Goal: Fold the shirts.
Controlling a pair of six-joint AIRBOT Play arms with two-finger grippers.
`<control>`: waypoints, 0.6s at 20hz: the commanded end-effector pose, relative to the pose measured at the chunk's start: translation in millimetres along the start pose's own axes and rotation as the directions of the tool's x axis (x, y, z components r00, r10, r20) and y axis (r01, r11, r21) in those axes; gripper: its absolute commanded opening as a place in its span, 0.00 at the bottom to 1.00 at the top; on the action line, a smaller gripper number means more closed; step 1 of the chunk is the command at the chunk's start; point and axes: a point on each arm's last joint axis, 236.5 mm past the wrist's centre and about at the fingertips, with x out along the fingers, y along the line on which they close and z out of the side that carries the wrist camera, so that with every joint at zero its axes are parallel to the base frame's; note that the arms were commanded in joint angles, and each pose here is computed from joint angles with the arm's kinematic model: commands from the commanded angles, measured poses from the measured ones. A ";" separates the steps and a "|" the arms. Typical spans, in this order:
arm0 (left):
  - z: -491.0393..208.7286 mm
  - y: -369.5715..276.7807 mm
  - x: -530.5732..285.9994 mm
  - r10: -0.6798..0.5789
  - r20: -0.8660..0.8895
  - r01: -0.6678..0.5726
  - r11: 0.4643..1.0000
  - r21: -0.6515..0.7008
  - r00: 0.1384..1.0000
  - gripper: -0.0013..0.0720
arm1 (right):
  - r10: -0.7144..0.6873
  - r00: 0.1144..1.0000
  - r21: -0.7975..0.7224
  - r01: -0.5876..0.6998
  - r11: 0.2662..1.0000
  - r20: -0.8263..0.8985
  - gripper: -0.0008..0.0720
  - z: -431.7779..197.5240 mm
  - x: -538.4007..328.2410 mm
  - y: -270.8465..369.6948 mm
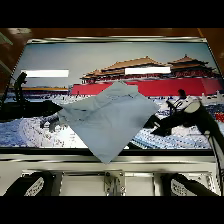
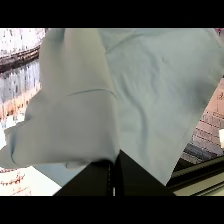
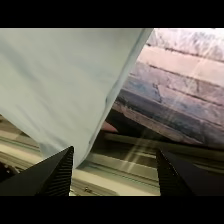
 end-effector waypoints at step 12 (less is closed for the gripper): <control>-1.3 -0.4 0.3 -0.002 -0.006 0.002 1.000 0.002 1.000 0.07 | 0.146 0.972 0.180 -0.180 0.967 0.186 0.87 11.7 87.2 21.8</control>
